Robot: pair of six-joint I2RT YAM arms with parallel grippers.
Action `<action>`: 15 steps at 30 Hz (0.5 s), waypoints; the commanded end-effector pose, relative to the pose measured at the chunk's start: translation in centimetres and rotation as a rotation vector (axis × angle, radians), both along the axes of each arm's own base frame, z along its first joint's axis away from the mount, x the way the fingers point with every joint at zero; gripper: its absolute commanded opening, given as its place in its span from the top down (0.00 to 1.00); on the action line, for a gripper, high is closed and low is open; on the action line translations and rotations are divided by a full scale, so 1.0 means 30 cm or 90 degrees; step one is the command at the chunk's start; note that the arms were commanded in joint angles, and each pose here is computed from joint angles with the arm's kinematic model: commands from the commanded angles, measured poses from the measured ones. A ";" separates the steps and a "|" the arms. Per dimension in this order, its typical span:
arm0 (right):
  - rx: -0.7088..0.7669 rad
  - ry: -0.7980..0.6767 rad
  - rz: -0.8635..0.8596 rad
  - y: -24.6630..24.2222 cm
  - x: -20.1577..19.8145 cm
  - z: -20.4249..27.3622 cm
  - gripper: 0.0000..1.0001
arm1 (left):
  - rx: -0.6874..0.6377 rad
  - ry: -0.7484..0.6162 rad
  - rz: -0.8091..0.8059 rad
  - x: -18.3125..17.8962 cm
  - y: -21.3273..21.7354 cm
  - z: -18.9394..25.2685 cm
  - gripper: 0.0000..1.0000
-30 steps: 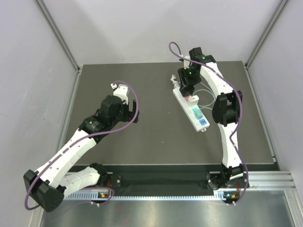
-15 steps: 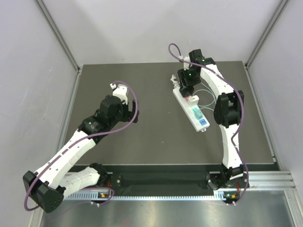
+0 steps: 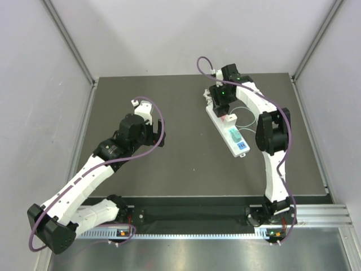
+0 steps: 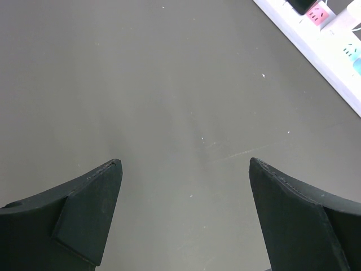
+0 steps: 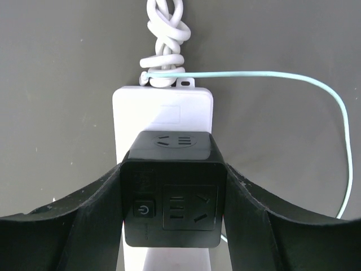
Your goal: Insert the plug
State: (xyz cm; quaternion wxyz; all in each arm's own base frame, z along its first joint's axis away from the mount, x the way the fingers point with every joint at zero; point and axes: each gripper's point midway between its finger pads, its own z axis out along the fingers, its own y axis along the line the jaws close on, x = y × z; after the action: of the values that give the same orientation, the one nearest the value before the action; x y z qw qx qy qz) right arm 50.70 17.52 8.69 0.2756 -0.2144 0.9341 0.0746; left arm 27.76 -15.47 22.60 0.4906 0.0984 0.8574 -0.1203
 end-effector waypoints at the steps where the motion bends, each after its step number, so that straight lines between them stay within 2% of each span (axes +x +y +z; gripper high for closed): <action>1: -0.066 0.145 -0.015 -0.052 -0.147 -0.250 1.00 | -0.012 -0.038 0.007 0.016 0.001 0.045 0.02; 8: -0.047 0.138 -0.046 -0.065 -0.217 -0.296 1.00 | -0.014 -0.036 0.002 0.018 -0.004 0.043 0.02; 15: -0.080 0.148 -0.059 -0.073 -0.227 -0.307 1.00 | -0.013 -0.036 0.007 0.019 0.000 0.043 0.02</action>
State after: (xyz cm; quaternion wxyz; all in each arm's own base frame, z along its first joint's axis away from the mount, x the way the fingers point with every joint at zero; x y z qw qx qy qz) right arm 50.56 17.53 8.45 0.3245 -0.1959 0.9231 0.0654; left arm 27.74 -15.45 22.47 0.4895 0.0993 0.8581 -0.1196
